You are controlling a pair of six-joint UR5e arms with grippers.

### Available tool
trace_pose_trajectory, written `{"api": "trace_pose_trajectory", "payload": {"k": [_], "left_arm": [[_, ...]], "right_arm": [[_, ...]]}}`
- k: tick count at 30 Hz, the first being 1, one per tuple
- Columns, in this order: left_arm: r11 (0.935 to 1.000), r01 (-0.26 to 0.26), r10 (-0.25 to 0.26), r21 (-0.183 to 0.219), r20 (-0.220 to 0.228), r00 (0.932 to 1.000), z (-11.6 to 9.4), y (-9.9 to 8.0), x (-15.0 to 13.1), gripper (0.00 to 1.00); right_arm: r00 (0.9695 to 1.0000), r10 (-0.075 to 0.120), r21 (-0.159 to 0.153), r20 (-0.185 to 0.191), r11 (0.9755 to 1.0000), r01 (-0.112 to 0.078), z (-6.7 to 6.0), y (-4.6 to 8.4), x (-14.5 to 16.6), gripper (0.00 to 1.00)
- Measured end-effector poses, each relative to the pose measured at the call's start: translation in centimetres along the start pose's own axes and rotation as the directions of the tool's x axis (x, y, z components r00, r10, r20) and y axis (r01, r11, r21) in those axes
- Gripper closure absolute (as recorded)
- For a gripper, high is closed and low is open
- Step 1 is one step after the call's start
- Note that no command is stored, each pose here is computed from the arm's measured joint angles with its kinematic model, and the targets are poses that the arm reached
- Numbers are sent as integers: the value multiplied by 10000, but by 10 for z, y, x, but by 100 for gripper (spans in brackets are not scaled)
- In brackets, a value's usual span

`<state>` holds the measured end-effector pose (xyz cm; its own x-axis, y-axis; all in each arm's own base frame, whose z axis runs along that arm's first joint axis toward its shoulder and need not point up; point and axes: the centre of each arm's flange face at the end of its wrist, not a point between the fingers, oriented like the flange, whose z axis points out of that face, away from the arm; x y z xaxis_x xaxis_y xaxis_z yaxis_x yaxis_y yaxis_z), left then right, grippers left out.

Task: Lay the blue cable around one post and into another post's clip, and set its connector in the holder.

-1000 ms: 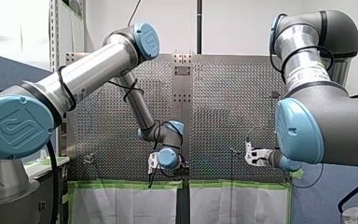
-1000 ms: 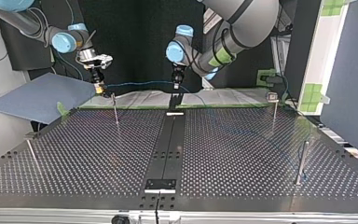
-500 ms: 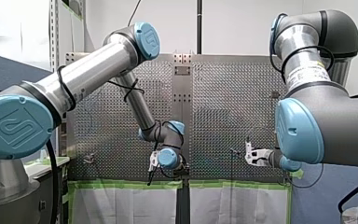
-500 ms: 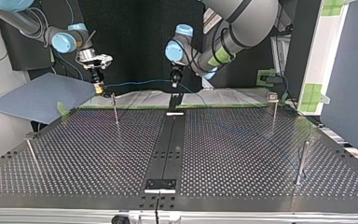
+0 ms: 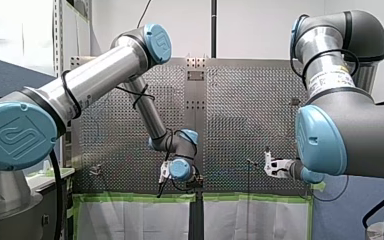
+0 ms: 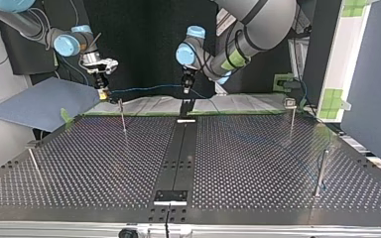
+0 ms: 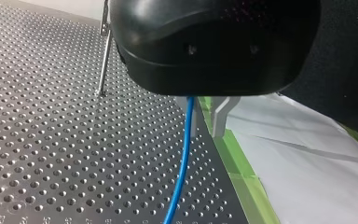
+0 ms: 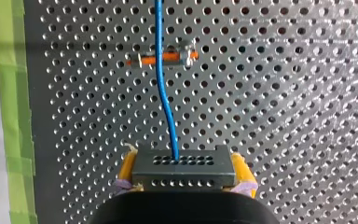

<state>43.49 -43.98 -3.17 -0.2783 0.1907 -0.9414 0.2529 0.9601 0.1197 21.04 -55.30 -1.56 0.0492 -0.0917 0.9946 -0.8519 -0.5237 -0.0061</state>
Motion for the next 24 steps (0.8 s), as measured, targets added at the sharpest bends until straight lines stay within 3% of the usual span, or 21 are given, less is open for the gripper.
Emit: {"api": "trace_pose_trajectory", "payload": {"k": [13, 19, 24], "left_arm": [[9950, -752, 749, 656, 65, 9972, -4, -12, 0, 82], [9916, -1041, 1037, 769, 93, 9946, -6, -15, 0, 82], [9911, -1073, 1068, 787, 97, 9942, -6, -15, 0, 89]], "right_arm": [[10000, 18, -161, 23, 9999, -18, -1, 5, 0, 100], [10000, 19, -180, 24, 9998, -18, -1, 6, 0, 100], [10000, 19, -186, 26, 9998, -19, -1, 6, 0, 100]]}}
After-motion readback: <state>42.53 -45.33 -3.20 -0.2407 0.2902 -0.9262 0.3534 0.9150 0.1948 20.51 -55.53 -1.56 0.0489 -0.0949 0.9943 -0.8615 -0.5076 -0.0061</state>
